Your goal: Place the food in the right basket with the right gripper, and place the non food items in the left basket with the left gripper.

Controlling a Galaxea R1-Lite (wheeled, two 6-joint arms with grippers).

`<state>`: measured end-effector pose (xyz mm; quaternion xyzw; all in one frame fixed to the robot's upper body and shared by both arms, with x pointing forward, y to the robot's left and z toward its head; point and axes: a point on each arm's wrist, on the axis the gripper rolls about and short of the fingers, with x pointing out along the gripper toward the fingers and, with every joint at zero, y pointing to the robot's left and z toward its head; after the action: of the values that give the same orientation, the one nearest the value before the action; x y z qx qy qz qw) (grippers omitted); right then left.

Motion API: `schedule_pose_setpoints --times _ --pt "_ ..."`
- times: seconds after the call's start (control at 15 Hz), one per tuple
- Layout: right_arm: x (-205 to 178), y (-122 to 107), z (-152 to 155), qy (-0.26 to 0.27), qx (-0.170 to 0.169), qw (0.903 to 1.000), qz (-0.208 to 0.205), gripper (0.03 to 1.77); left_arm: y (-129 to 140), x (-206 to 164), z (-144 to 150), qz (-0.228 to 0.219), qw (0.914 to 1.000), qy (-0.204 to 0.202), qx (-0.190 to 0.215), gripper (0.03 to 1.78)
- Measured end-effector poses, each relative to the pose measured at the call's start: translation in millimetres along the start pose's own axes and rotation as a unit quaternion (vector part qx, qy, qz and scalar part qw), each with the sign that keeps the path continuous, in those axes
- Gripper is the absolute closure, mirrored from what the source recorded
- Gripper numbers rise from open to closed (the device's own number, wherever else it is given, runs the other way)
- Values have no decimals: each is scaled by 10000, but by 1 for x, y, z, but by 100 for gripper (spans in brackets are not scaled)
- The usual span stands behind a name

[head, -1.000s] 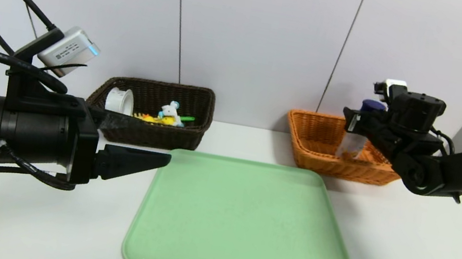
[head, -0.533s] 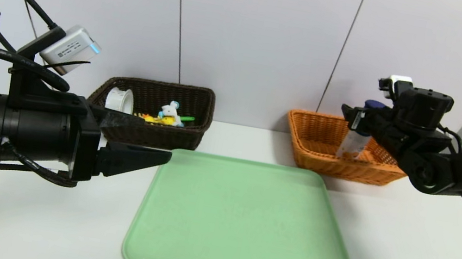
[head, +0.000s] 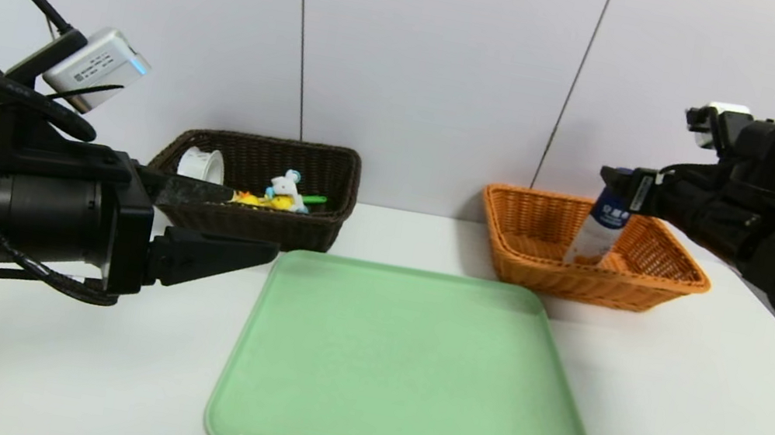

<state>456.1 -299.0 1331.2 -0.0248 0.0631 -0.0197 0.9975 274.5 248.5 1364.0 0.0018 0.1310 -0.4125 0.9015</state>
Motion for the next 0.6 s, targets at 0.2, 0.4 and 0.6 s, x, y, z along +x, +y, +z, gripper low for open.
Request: schedule_pose_setpoints --times 0.2,0.4,0.6 --pt "-41 -9 19 251 46 9996 74 15 3 -10 3 170 9998 -126 13 12" --pt "-91 -18 33 522 175 9984 85 13 0 -27 5 424 9986 -306 60 12" --pt "-153 -27 35 755 203 9969 69 12 -3 -47 2 989 9942 -419 65 12"
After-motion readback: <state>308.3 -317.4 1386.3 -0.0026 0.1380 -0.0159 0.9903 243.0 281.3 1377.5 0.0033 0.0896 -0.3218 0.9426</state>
